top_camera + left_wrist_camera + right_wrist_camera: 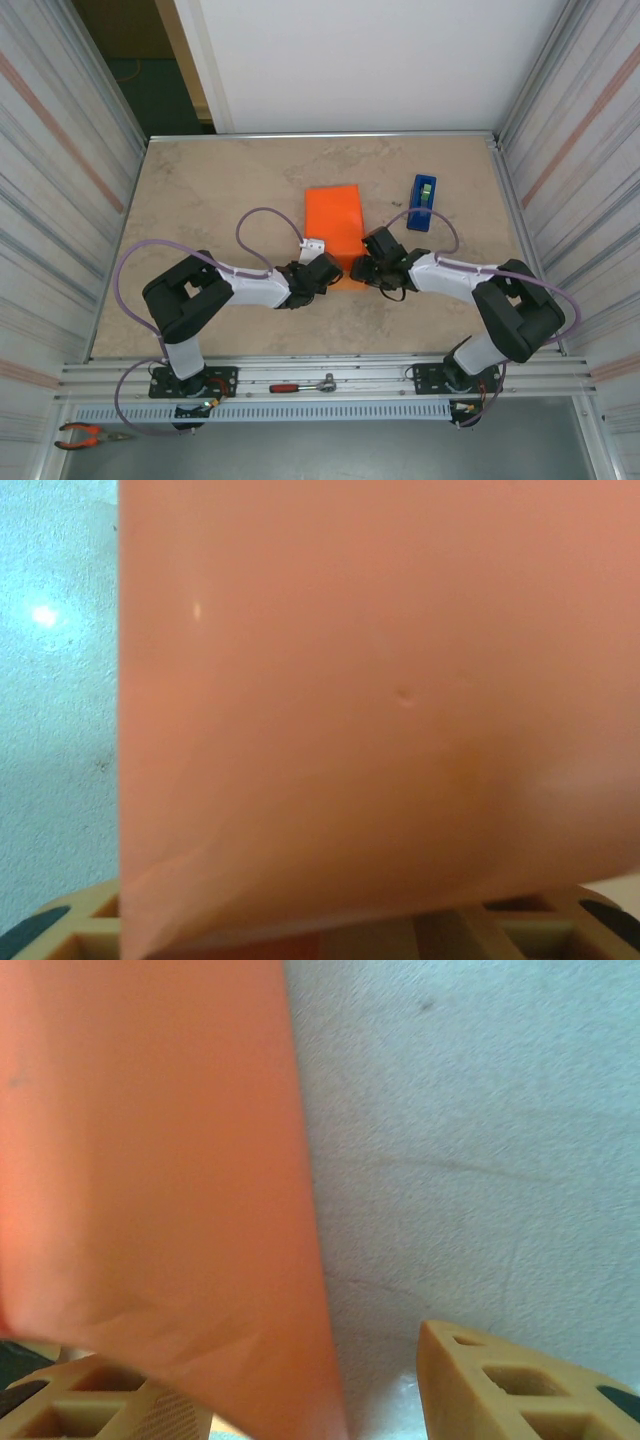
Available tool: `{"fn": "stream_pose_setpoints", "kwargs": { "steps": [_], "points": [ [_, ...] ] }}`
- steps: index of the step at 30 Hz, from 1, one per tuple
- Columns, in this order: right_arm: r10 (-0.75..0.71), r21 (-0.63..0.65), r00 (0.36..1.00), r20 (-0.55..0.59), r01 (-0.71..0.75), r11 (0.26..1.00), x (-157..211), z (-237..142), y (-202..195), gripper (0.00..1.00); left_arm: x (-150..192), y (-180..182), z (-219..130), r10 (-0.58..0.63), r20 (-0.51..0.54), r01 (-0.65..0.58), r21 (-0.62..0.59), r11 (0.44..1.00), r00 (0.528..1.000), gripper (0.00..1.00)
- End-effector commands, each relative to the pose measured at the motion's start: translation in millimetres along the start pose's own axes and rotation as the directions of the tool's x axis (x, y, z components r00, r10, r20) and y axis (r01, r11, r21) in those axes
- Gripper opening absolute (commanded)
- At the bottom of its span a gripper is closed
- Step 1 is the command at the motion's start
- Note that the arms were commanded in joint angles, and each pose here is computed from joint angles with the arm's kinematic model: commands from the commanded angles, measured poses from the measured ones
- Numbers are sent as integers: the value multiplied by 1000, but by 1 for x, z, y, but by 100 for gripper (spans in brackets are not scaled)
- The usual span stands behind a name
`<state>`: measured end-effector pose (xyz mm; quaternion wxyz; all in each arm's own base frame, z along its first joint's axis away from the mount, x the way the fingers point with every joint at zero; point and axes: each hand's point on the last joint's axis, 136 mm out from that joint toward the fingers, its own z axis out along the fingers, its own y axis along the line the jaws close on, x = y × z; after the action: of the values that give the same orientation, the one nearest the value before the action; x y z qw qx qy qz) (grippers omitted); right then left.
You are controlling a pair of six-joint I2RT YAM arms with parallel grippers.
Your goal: Wrap the gift box in paper
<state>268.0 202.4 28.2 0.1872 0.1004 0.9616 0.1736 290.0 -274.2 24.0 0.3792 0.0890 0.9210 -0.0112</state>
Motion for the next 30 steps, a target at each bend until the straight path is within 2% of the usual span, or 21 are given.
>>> {"fn": "stream_pose_setpoints", "kwargs": {
  "steps": [1,6,10,14,16,18,24,30],
  "points": [
    [-9,1,1000,3,9,1000,-11,1,7,52,-4,4,1,10,15,-10,-26,1000,1000,48],
    [-9,2,1000,-8,9,1000,-15,10,12,47,-5,3,1,8,16,-8,-24,1000,1000,48],
    [-4,5,1000,-19,4,1000,-13,15,10,37,-6,0,1,15,3,-15,-13,1000,1000,48],
    [8,2,1000,-22,-8,1000,-9,18,7,24,-10,-11,-6,17,-20,-16,50,999,1000,50],
    [10,1,1000,-24,-10,1000,-7,19,6,21,-11,-14,-12,10,-42,-6,83,997,999,51],
    [12,2,1000,-24,-12,1000,-6,19,5,19,-10,-14,-17,-10,-72,17,104,994,997,51],
    [14,1,1000,-27,-14,1000,-5,21,4,9,-12,-3,-37,-99,-75,108,126,986,992,53],
    [13,1,999,-30,-13,1000,-3,21,2,6,-9,16,-41,-184,-65,190,112,975,981,53]
  ]
}}
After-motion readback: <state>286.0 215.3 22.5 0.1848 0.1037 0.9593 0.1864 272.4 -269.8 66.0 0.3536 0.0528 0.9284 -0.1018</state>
